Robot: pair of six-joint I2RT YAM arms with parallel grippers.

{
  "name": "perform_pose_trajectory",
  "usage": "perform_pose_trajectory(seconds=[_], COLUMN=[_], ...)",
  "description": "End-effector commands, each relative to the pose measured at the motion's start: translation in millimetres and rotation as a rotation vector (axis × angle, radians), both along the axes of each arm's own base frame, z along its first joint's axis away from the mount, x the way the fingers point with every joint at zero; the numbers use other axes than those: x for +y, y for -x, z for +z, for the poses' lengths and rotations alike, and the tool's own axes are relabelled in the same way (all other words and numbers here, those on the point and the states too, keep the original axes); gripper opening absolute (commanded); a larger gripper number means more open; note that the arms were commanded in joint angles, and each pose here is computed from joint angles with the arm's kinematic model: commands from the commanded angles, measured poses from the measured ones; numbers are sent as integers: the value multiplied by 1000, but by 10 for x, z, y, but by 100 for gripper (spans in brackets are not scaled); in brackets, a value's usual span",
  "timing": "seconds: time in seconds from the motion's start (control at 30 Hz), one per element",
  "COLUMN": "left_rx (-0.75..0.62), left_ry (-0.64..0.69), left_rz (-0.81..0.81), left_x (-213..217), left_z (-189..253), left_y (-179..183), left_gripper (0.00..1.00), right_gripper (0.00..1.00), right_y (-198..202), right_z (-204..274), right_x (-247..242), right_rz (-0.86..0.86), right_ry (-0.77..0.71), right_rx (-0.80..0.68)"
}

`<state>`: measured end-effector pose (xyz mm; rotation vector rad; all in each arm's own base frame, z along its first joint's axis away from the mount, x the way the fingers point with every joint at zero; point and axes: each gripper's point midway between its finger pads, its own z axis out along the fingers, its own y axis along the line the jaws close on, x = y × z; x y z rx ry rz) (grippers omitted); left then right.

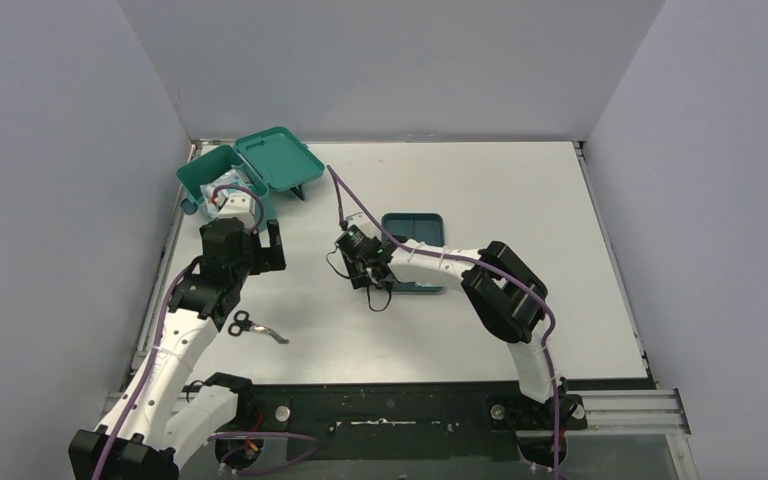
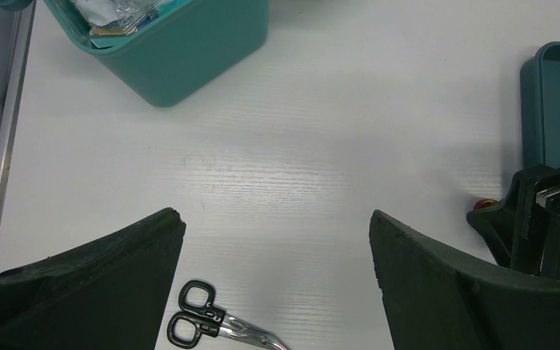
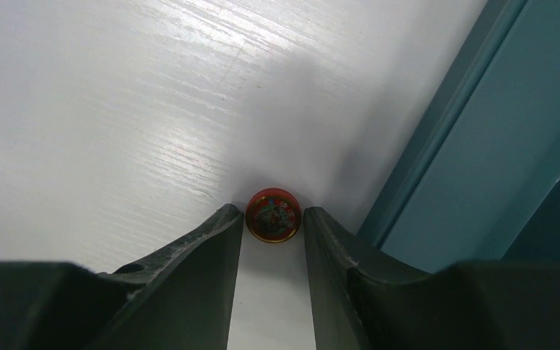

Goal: Organize the medicine kit
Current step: Pick up the medical item at the center of the board.

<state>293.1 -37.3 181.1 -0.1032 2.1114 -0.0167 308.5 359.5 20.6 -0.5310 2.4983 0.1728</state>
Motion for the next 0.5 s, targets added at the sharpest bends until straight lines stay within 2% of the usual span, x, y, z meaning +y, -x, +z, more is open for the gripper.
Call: perform_pose_trajectory(seconds=[0.0, 0.3, 0.47], left_rx=[-47, -52, -55], left_ry=[-5, -9, -9], left_rz=[5, 4, 4], left_x=[16, 16, 16], left_z=[165, 182, 190], left_y=[-28, -10, -10], left_gripper=[97, 97, 97], right_gripper=[38, 39, 36], right_y=[-71, -66, -66], right_z=[16, -37, -17], right_x=[37, -1, 24], right_rz=[-6, 0, 4], right_ry=[13, 35, 23], right_rx=[-41, -43, -46])
